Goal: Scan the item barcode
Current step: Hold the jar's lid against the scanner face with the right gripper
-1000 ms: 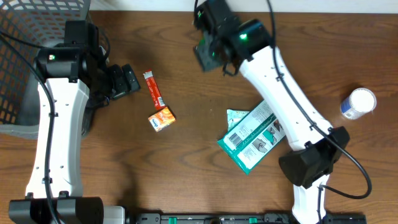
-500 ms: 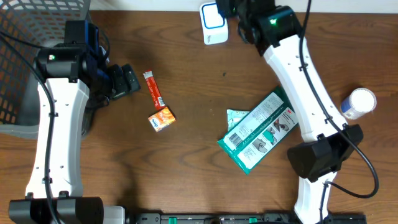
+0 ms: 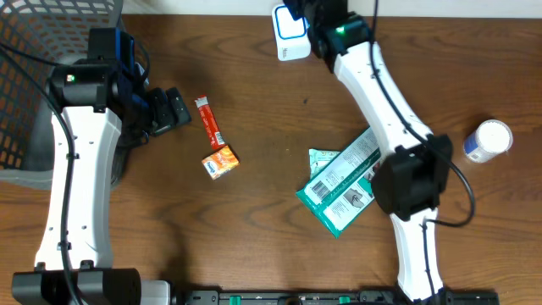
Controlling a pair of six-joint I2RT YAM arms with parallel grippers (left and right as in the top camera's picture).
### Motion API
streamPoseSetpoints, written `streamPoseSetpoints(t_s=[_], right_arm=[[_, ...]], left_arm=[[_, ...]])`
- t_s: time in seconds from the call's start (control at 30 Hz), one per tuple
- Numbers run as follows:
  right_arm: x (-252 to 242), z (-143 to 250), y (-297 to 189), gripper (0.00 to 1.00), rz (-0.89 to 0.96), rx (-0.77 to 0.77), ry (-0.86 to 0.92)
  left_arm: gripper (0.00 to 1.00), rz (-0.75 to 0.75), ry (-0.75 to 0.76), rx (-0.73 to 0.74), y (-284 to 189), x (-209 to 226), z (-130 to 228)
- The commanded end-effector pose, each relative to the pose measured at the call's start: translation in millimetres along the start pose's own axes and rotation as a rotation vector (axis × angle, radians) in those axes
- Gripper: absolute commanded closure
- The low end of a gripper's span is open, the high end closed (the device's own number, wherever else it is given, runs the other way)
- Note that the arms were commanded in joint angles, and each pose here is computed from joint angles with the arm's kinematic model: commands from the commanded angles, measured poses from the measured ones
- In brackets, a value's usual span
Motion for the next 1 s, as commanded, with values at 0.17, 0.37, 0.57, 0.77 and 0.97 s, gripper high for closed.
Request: streamPoseSetpoints(t_s=[0.17, 0.37, 0.57, 0.77, 0.97], right_arm=[[16.2, 29.5, 44.3, 0.64, 0.029, -0.049, -0.276], [25.2, 54.8, 67.5, 0.64, 0.036, -0.056, -0.359], [30.9, 70.2, 78.5, 0.64, 0.034, -0.050, -0.382], [36.5, 88.7, 86.3, 0.65, 0.017, -0.010, -0.353], [37.6, 93.7, 87.0, 0.64, 0.009, 0.011, -0.357]], left_arm=[[0.01, -0.004, -0.004, -0.008, -3.7, 1.2, 2.8], [0.01, -0.004, -0.004, -0.008, -3.7, 1.2, 2.8], [0.01, -0.004, -0.005, -0.008, -3.7, 1.3, 2.8], [0.01, -0.004, -0.005, -0.008, -3.7, 1.3, 2.8], [0.01, -0.004, -0.004, -0.008, -3.7, 1.2, 2.8]])
Point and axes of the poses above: each gripper's point midway between its finger pads, its own y axis out along the fingers, its own x axis along the line the jaws close on, z = x × y, the point moved 6 cm from there along -y, back along the fingers, and after that the axes turned 6 degrees about y, right-handed, at the moved point
